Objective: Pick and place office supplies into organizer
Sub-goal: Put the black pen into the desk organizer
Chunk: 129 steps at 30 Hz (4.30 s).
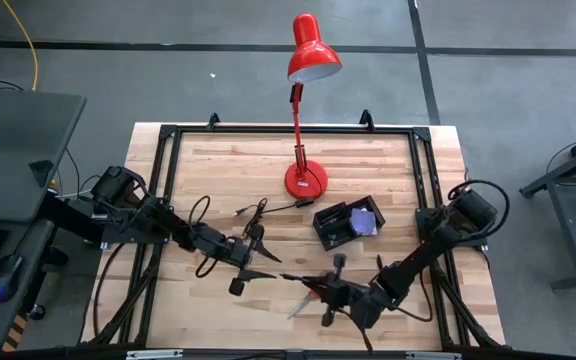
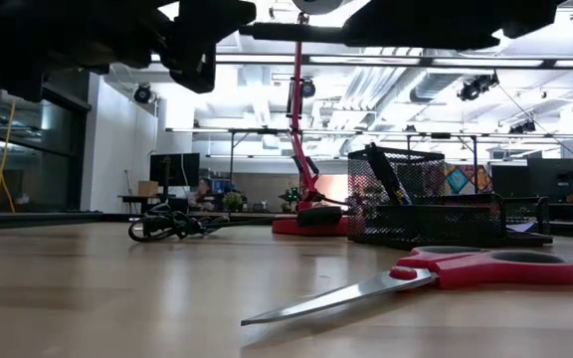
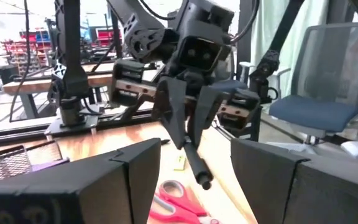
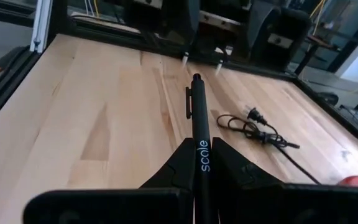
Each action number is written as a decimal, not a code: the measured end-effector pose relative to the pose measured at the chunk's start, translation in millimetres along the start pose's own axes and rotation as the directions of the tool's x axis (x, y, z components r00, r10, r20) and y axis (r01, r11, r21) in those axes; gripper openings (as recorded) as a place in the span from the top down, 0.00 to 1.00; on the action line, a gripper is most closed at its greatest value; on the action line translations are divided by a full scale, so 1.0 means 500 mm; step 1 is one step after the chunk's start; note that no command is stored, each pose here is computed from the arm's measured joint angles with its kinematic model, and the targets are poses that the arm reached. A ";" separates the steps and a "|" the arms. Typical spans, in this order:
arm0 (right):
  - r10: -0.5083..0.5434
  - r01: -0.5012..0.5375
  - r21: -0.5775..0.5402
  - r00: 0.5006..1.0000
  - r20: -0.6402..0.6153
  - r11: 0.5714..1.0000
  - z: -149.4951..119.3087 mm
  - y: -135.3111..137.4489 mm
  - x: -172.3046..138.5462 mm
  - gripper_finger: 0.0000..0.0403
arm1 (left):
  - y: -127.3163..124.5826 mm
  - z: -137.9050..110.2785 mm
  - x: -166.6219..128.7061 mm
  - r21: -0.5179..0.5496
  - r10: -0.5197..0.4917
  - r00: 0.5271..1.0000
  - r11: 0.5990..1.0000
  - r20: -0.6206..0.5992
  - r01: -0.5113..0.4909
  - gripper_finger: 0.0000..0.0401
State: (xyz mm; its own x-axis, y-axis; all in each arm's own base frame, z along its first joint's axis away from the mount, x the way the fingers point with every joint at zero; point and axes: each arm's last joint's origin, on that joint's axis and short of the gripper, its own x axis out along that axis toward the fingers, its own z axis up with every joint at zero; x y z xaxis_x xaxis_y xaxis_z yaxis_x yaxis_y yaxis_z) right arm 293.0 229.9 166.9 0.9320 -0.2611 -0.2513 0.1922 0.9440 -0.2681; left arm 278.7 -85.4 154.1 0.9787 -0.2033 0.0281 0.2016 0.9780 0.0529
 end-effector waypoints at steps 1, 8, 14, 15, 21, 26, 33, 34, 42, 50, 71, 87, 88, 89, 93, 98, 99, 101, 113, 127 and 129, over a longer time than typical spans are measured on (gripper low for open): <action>-0.002 0.002 -0.001 1.000 0.004 1.000 0.001 -0.001 0.001 0.96 | 0.000 -0.001 0.000 0.000 0.001 1.000 1.000 -0.004 -0.001 0.54; 0.003 -0.002 -0.017 0.999 0.035 1.000 0.014 -0.016 0.022 0.96 | 0.000 -0.006 0.000 -0.005 0.001 1.000 1.000 -0.029 -0.002 0.54; 0.035 -0.034 -0.015 0.998 0.056 0.999 0.022 -0.024 0.035 0.96 | 0.001 -0.008 0.000 -0.003 0.020 0.999 1.000 -0.043 -0.020 0.54; 0.035 -0.035 -0.014 0.998 0.060 0.999 0.023 -0.024 0.035 0.96 | 0.001 -0.009 0.000 -0.002 0.021 0.999 1.000 -0.048 -0.021 0.54; 0.045 -0.043 -0.019 0.995 0.086 0.999 0.030 -0.024 0.034 0.96 | 0.001 -0.011 0.000 -0.001 0.027 0.998 1.000 -0.055 -0.027 0.54; 0.062 -0.062 -0.010 0.995 0.084 0.998 0.030 -0.029 0.042 0.96 | 0.001 -0.010 0.000 -0.003 0.027 0.998 1.000 -0.054 -0.027 0.56; 0.066 -0.065 -0.010 0.995 0.081 0.998 0.030 -0.034 0.049 0.96 | 0.000 -0.011 -0.001 -0.009 0.017 0.998 1.000 -0.057 -0.018 0.71; 0.064 -0.064 -0.010 0.995 0.081 0.998 0.030 -0.034 0.049 0.96 | 0.000 -0.012 -0.001 -0.010 0.017 0.998 1.000 -0.062 -0.018 0.74; 0.057 -0.057 -0.008 0.995 0.080 0.998 0.030 -0.034 0.049 0.96 | 0.000 -0.014 -0.001 -0.010 0.017 0.997 1.000 -0.069 -0.018 0.92; 0.046 -0.045 -0.011 0.996 0.077 0.999 0.029 -0.035 0.049 0.96 | 0.001 -0.014 -0.001 -0.029 0.022 0.997 0.999 -0.069 -0.024 0.88; 0.001 0.005 -0.070 0.997 0.079 0.998 0.003 0.056 -0.090 0.73 | 0.010 0.025 0.016 -0.036 0.143 0.984 0.988 -0.110 -0.148 0.92; 0.051 -0.055 0.100 0.998 0.038 0.993 -0.061 0.101 -0.220 0.73 | 0.132 0.244 0.129 0.158 0.336 0.792 0.941 -0.510 -0.298 0.92; 0.051 -0.054 0.101 0.998 0.036 0.993 -0.063 0.102 -0.223 0.73 | 0.145 0.261 0.129 0.156 0.350 0.776 0.936 -0.525 -0.316 0.92; 0.051 -0.055 0.106 0.998 0.036 0.993 -0.065 0.102 -0.226 0.73 | 0.160 0.279 0.128 0.143 0.357 0.758 0.931 -0.546 -0.335 0.92; 0.053 -0.056 0.104 0.998 0.037 0.993 -0.066 0.103 -0.229 0.73 | 0.220 0.339 0.117 0.063 0.334 0.707 0.923 -0.623 -0.381 0.92; 0.041 -0.043 0.086 0.999 0.029 0.995 -0.068 0.099 -0.223 0.73 | 0.289 0.362 0.116 -0.079 0.240 0.728 0.924 -0.642 -0.375 0.92; 0.034 -0.036 0.088 0.999 0.027 0.995 -0.067 0.098 -0.219 0.73 | 0.302 0.355 0.113 -0.100 0.222 0.713 0.920 -0.665 -0.379 0.92; 0.027 -0.029 0.087 0.999 0.024 0.996 -0.067 0.096 -0.215 0.73 | 0.324 0.339 0.121 -0.103 0.240 0.677 0.899 -0.696 -0.425 0.92; 0.008 -0.009 0.105 1.000 0.006 0.994 -0.091 0.103 -0.198 0.73 | 0.362 0.266 0.157 -0.073 0.232 0.591 0.892 -0.773 -0.446 0.92; 0.000 0.001 0.102 1.000 -0.004 0.995 -0.113 0.111 -0.190 0.73 | 0.299 0.276 0.178 -0.003 0.248 0.603 0.924 -0.758 -0.383 0.92; -0.001 0.001 0.101 1.000 -0.004 0.995 -0.113 0.111 -0.190 0.73 | 0.297 0.276 0.178 0.011 0.251 0.601 0.927 -0.759 -0.374 0.92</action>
State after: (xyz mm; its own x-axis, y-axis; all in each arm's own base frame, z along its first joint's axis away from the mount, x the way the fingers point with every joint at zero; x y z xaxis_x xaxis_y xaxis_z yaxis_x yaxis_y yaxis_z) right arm 197.6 295.6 123.3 0.9307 -0.2629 -0.2543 0.2237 0.9592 -0.1729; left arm 390.6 35.3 302.4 0.6679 0.1586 -0.7271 -0.1794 0.9825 0.0495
